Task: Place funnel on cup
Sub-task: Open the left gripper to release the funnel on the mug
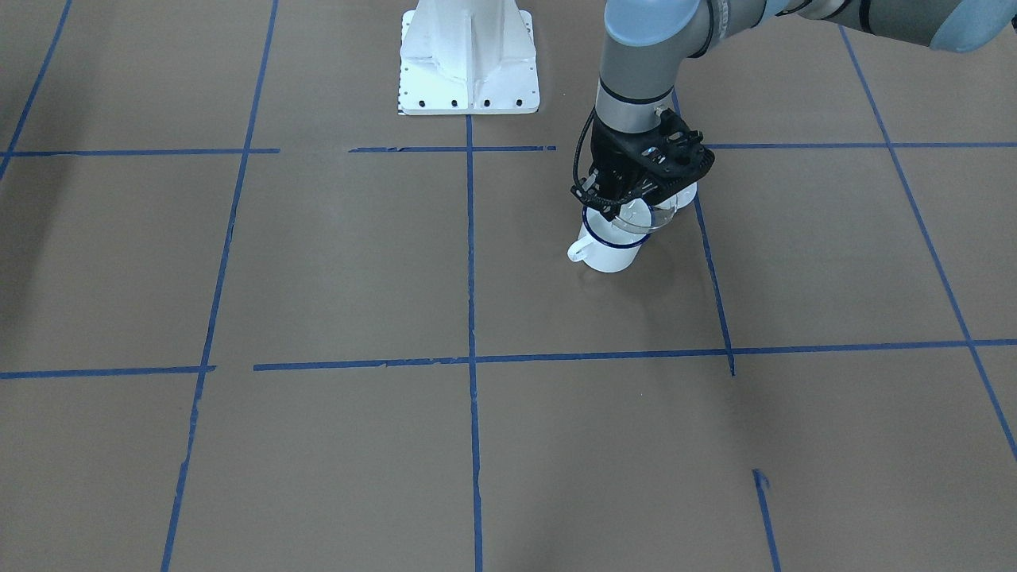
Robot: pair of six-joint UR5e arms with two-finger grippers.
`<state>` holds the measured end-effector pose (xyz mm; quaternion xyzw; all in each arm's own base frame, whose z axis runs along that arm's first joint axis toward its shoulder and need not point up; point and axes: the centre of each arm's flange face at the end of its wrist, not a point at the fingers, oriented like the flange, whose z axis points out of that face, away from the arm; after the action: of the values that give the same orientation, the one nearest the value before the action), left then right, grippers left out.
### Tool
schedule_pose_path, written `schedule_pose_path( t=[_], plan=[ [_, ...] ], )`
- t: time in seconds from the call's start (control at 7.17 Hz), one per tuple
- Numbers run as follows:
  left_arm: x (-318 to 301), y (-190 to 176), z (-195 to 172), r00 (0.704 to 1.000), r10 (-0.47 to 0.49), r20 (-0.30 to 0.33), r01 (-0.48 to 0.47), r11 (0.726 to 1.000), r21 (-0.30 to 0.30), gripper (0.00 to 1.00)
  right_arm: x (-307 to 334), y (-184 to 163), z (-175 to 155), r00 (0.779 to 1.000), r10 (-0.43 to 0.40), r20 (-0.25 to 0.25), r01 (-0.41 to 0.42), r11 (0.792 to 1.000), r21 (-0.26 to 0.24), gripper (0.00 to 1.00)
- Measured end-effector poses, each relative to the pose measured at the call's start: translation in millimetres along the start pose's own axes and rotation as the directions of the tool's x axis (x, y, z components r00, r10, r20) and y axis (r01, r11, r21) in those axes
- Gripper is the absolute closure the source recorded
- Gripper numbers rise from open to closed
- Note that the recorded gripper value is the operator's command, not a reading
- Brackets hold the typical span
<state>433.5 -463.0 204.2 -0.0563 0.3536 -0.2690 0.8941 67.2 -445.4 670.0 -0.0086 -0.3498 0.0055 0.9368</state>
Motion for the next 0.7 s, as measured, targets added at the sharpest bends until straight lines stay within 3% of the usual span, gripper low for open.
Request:
schedule_pose_path(
  t=[0.28,0.7],
  plan=[
    [1,5,22,1.000,0.010,0.018,-0.010,1.000,-0.010,1.00,0,0,0,1.000,0.000,0.000,0.000,1.000,0.000,0.00],
    [1,9,26,1.000,0.016,0.022,-0.016,1.000,-0.018,1.00,0,0,0,1.000,0.000,0.000,0.000,1.000,0.000,0.00]
  ],
)
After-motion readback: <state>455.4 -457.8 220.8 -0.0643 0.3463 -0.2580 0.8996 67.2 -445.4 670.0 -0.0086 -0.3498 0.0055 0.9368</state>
